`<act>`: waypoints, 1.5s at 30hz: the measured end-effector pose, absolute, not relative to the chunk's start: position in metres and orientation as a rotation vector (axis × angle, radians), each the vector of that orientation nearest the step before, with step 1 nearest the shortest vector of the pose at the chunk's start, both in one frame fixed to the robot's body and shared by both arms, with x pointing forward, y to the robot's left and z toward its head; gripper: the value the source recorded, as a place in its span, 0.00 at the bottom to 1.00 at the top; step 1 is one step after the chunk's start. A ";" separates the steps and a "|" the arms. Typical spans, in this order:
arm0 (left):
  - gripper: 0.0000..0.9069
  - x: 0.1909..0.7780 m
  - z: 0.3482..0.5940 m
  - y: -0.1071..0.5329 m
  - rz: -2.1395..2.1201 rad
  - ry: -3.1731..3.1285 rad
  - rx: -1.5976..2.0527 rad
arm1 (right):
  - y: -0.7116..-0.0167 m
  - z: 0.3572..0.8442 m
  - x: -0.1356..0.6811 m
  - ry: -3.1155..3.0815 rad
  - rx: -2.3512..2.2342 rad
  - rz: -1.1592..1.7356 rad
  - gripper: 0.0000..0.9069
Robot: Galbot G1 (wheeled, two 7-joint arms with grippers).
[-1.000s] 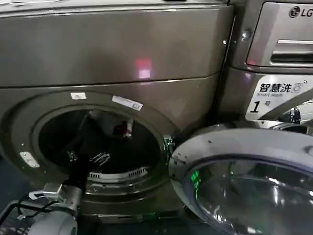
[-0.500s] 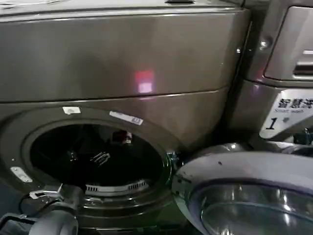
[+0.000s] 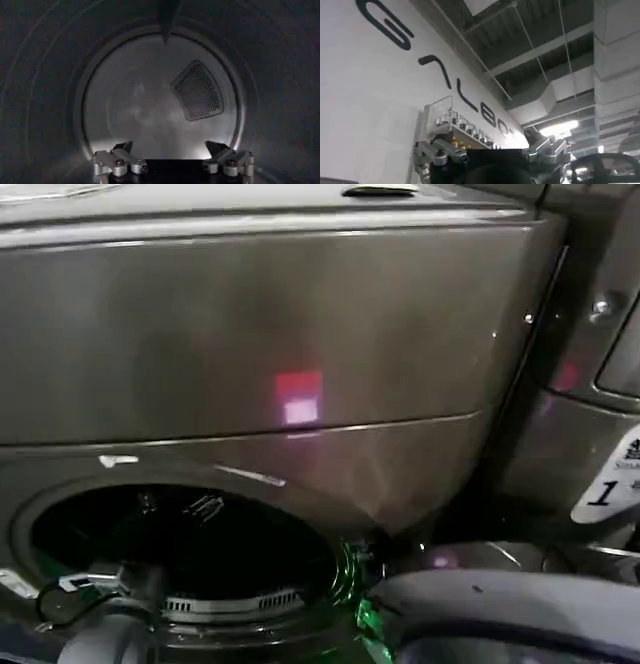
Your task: Grasp the clothes from the dryer.
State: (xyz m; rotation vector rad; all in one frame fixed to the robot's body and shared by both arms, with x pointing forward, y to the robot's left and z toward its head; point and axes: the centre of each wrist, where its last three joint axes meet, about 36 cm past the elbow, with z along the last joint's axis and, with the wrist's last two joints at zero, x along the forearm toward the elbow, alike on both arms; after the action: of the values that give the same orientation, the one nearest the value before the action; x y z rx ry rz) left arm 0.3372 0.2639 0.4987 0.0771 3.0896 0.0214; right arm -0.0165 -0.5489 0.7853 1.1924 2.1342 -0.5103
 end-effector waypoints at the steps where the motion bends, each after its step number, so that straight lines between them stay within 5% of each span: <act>1: 1.00 0.340 0.497 0.265 0.023 3.088 0.075 | -0.549 0.787 -0.017 2.133 1.196 -0.518 1.00; 24: 1.00 0.586 0.472 0.265 0.054 3.182 0.217 | -0.550 0.801 -0.036 2.089 1.231 -0.552 1.00; 45: 1.00 0.747 0.493 0.274 1.251 3.069 1.373 | -0.560 0.798 -0.038 2.090 1.245 -0.521 1.00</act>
State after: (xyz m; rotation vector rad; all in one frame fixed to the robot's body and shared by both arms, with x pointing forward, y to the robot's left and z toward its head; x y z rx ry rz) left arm 0.7471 0.2736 0.4932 1.3731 3.0690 1.2509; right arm -0.0381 -0.5595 0.7975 1.2453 2.0901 -0.5213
